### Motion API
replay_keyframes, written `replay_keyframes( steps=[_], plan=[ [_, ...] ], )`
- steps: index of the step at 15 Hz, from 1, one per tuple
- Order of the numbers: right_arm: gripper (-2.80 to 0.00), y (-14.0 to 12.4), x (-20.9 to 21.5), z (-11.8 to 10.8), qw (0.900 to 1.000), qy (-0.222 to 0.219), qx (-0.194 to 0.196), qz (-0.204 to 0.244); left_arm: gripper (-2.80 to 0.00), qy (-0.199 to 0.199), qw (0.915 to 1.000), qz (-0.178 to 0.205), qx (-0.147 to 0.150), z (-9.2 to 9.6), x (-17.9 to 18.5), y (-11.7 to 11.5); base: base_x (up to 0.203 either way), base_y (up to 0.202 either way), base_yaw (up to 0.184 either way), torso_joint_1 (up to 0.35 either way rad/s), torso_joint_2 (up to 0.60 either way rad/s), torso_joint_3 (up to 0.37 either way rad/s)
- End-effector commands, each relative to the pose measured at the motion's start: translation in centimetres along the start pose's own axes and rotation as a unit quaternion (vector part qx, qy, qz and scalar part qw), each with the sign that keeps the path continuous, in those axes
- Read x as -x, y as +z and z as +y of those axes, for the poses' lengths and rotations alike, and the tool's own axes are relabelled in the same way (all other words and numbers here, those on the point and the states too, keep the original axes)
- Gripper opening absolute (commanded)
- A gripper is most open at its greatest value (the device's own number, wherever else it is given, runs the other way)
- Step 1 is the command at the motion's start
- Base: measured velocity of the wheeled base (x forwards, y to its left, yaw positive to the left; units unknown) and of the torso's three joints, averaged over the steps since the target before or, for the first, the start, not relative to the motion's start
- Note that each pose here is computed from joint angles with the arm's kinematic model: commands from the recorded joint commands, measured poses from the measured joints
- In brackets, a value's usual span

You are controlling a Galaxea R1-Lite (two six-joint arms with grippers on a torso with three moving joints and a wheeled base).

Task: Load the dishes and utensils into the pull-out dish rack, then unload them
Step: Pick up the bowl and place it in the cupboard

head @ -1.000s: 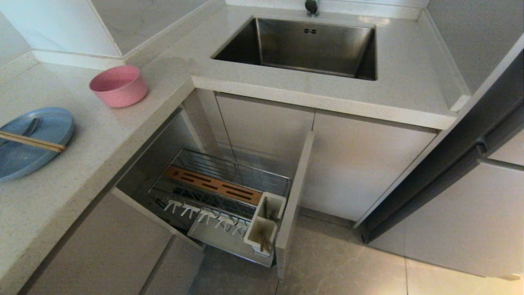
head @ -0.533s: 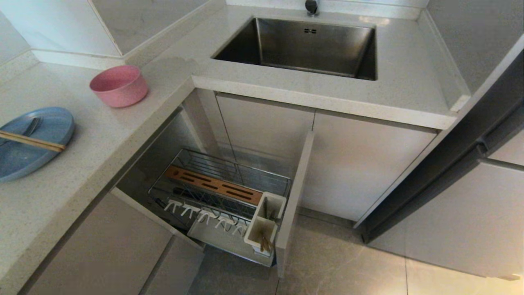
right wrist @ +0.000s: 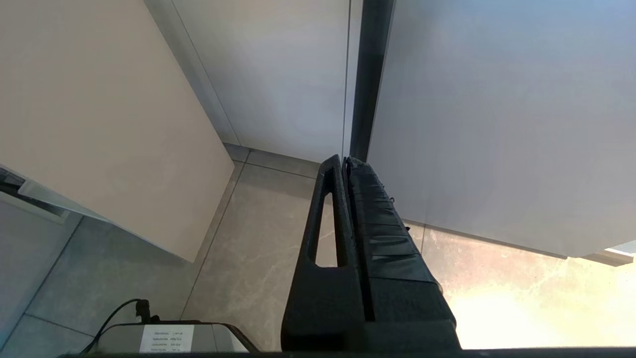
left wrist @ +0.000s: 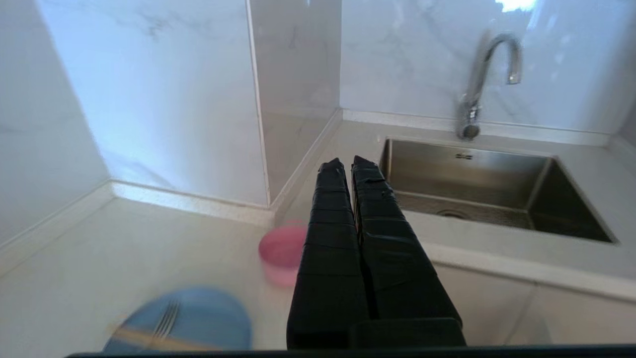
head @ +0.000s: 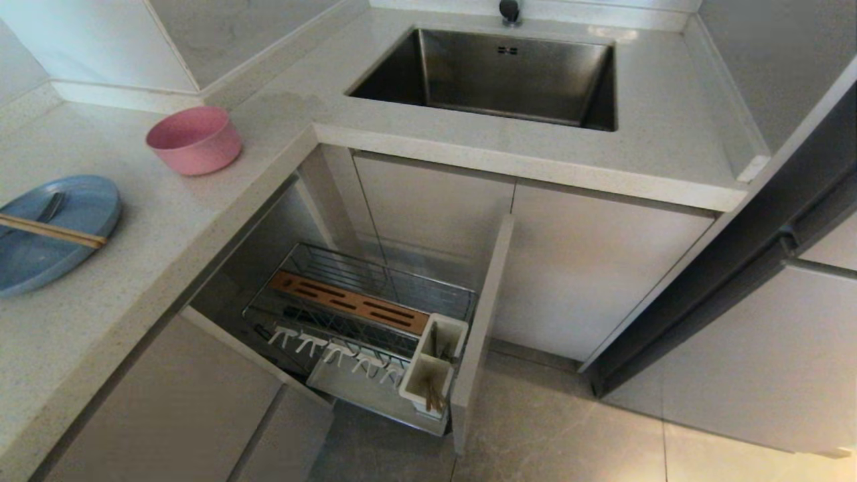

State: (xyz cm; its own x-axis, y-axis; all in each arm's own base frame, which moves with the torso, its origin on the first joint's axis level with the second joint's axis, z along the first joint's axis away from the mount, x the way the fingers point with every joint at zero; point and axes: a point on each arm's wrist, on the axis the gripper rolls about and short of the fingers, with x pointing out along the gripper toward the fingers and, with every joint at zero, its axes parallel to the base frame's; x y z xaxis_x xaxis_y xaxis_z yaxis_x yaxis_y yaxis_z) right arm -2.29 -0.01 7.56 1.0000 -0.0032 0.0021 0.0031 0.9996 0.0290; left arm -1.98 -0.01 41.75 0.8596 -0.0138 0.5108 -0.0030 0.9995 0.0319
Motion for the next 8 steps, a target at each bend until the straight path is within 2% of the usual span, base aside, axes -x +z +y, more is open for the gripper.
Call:
replay_keyframes(
  steps=[1, 5, 8],
  plan=[
    [-2.8, 0.0, 0.0, 0.0, 1.0, 0.0, 0.0, 0.0, -2.8, 0.0, 0.9983, 0.059, 0.007, 0.0, -8.4, -2.3, 0.0, 0.0, 0.0, 0.0, 0.0, 0.0],
    [-2.8, 0.0, 0.0, 0.0, 1.0, 0.0, 0.0, 0.0, -2.8, 0.026, 0.9929, 0.11, 0.037, 0.6, -16.3, -4.6, 0.0, 0.0, 0.0, 0.0, 0.0, 0.0],
    [-2.8, 0.0, 0.0, 0.0, 1.0, 0.0, 0.0, 0.0, -2.8, 0.034, 0.9796, 0.192, 0.048, 1.0, -21.6, -9.2, 0.0, 0.0, 0.0, 0.0, 0.0, 0.0]
  ],
)
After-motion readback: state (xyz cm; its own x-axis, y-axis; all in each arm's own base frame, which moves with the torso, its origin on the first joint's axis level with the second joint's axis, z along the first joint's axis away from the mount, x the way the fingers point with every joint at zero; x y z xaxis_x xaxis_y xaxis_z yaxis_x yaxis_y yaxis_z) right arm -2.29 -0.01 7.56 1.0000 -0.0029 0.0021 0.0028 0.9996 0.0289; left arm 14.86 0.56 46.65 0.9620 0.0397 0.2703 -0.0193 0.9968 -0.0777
